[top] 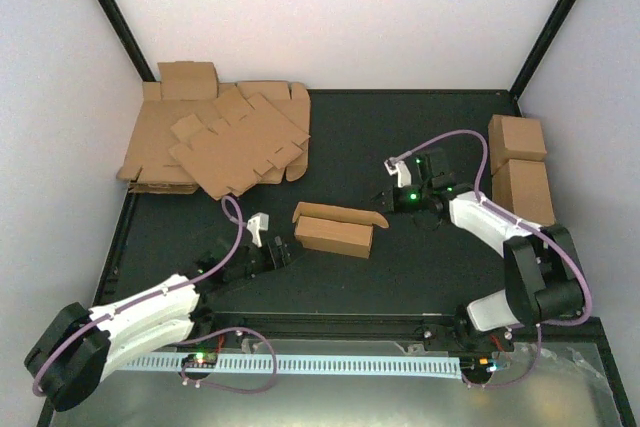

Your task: Fold the paper box

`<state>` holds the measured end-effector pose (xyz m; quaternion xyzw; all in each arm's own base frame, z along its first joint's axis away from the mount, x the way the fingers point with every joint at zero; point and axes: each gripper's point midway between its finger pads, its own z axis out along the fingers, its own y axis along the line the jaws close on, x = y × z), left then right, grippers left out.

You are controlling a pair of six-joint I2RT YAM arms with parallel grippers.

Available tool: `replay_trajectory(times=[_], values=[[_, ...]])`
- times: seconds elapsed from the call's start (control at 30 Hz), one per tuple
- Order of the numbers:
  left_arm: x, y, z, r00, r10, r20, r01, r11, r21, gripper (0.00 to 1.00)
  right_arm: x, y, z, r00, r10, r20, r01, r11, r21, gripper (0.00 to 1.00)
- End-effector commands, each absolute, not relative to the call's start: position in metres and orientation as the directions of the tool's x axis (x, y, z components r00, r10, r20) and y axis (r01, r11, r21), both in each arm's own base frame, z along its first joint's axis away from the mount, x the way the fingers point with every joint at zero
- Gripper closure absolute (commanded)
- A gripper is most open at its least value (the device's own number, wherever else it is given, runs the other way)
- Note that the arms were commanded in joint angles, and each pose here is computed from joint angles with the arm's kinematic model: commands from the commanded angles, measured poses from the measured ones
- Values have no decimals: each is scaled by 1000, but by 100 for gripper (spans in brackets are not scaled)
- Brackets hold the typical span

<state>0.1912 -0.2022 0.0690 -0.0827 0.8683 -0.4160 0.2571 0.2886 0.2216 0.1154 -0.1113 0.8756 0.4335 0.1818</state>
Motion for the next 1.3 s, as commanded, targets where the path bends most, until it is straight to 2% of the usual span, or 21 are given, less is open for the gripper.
replay_trajectory(times=[0.0,0.27,0.5,0.63,0.83,1.07,1.27], values=[[197,-207,82,-852,-327,-409,132,622,-772,24,294,212,122,-888,-33,-458,-365,657,660,95],[197,-207,87,-865,-295,-406,151,619,-771,24,313,204,146,-845,-34,-534,-394,716,577,90],[173,-221,82,-922,-233,-309,132,560,-818,28,328,212,152,-846,-86,-527,-422,712,561,89],[164,-227,83,-922,-240,-303,134,537,-833,35,332,226,142,-858,-163,-487,-448,703,553,89],[164,-242,85,-928,-235,-290,138,506,-851,54,331,246,130,-874,-218,-435,-463,647,606,90],[177,-256,96,-907,-267,-325,171,473,-865,59,307,251,106,-899,-235,-369,-430,624,652,92],[195,-261,102,-880,-293,-373,192,499,-845,61,282,245,98,-910,-225,-349,-411,605,682,93]])
